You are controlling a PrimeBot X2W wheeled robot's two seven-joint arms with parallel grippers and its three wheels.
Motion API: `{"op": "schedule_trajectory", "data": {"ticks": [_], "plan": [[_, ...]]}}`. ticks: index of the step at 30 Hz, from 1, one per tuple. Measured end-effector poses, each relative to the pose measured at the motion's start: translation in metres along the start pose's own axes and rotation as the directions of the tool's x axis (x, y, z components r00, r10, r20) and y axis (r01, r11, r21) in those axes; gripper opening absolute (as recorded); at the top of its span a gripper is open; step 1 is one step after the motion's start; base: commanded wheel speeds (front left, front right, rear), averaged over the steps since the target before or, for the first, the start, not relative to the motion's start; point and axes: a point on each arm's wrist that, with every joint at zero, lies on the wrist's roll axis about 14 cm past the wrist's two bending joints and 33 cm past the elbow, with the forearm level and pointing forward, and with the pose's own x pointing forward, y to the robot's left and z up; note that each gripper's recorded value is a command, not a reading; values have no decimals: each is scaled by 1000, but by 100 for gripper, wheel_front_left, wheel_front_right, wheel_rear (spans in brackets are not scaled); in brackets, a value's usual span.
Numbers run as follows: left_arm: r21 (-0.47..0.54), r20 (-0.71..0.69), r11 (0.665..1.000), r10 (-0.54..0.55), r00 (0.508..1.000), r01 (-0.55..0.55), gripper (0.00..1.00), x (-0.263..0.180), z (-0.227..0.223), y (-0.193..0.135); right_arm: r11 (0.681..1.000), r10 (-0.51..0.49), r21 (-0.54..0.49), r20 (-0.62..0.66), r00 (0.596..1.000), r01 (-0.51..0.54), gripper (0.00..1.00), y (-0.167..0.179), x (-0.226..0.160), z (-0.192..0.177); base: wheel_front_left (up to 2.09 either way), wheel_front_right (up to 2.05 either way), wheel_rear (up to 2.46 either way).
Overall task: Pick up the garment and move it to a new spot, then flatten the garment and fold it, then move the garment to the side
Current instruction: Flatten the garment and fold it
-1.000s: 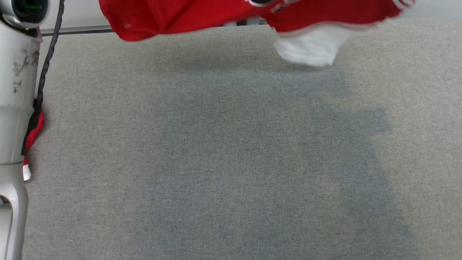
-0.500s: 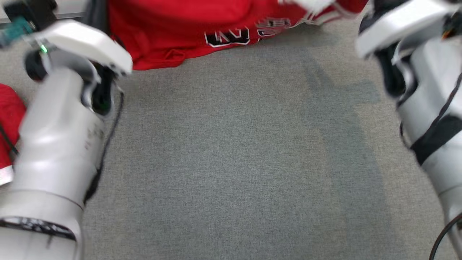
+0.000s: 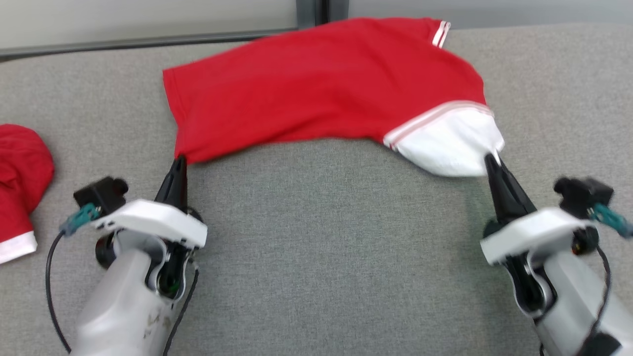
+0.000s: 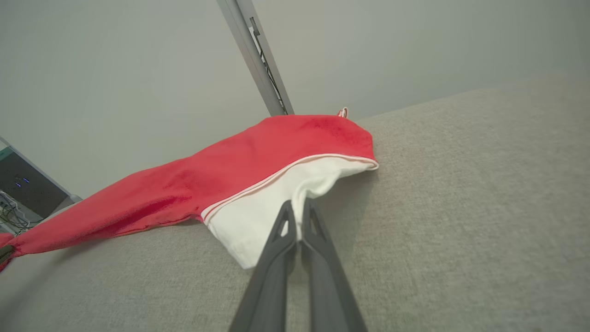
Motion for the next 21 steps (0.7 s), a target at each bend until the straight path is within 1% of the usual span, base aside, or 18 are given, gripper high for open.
{"op": "schedule_trajectory", "data": {"ticks": [5, 7, 11, 15, 17, 21], "plan": [[5, 25, 1000, 17, 1000, -17, 0, -37, -1, 14, 999, -39, 32, 33, 999, 38, 0, -6, -52, -7, 0, 0, 0], [24, 18, 999, 25, 1000, -25, 0, -53, -6, 21, 997, -64, 53, 36, 997, 62, 0, -8, -75, -14, 0, 0, 0], [46, 29, 998, 31, 999, -32, 0, -81, -7, 26, 995, -75, 68, 44, 996, 72, 0, 0, -111, -17, 0, 0, 0], [84, 18, 995, 50, 999, -51, 0, -108, -5, 31, 994, -92, 59, 25, 995, 90, 0, 6, -145, -18, 0, 0, 0], [94, 13, 994, 50, 999, -51, 0, -122, -4, 28, 994, -98, 55, 7, 995, 97, 0, 11, -161, -17, 0, 0, 0], [125, 8, 990, 66, 998, -67, 0, -152, 2, 26, 991, -119, 57, -58, 991, 122, 0, 20, -190, -21, 0, 0, 0]]}}
